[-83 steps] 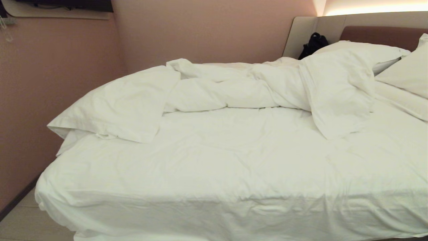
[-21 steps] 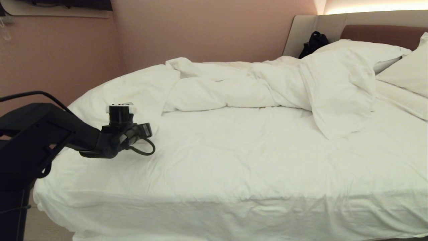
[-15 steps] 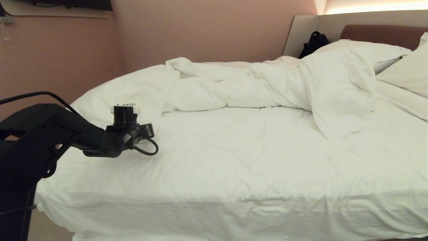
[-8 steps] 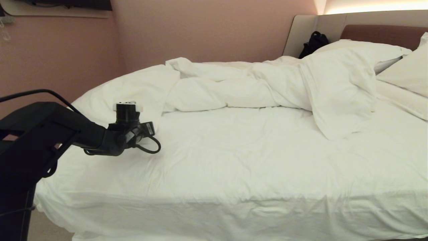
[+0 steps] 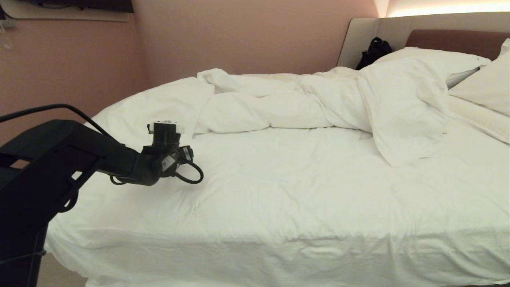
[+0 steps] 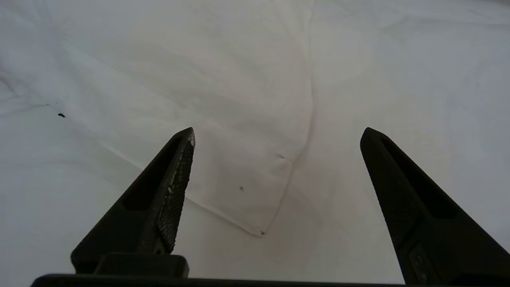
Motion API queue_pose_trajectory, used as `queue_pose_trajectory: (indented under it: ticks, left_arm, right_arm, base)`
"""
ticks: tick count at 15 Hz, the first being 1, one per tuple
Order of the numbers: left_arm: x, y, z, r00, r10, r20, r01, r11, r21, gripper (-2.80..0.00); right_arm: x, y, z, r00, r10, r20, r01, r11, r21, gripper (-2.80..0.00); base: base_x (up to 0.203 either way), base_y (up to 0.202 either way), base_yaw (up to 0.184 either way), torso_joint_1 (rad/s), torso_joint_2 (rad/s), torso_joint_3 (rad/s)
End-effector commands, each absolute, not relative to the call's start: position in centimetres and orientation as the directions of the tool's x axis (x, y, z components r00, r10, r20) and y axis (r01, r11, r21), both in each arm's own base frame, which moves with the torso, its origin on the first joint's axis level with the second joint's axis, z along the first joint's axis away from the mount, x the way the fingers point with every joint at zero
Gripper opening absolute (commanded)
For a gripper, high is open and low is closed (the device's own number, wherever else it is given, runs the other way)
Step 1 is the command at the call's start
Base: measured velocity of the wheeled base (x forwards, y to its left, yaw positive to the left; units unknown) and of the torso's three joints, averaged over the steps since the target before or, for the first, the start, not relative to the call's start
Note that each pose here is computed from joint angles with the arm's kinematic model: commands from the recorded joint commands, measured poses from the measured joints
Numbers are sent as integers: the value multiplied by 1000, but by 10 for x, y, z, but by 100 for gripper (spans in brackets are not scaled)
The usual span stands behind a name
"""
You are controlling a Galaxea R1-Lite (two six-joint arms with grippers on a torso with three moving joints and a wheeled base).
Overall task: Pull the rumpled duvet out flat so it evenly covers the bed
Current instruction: Hold the folded corner of the quilt
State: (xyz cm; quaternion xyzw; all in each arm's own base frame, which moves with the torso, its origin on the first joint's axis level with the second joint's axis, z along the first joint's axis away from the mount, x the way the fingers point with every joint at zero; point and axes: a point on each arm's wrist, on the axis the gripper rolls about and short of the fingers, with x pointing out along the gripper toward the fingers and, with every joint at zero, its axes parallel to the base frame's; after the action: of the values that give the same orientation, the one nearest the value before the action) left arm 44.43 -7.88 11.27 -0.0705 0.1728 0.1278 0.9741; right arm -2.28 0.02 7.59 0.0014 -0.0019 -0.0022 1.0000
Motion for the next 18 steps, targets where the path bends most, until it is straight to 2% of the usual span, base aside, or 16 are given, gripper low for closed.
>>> queue_pose_trajectory:
  ticks: [1, 12, 18]
  left_arm:
    - [445, -82, 114, 907, 239, -348, -287, 954, -92, 0]
    - [456, -79, 104, 883, 316, -347, -368, 925, -96, 0]
    - [468, -60, 98, 866, 359, -348, -415, 904, -100, 0]
  right_arm:
    - [-23, 0, 76, 1000, -5, 5, 5, 1000, 3, -280]
    - [-23, 0, 76, 1000, -5, 5, 5, 1000, 3, -280]
    - [-23, 0, 76, 1000, -5, 5, 5, 1000, 3, -280]
  base:
    - [0, 0, 0, 0, 0, 0]
    - [0, 0, 0, 0, 0, 0]
    - [0, 0, 0, 0, 0, 0]
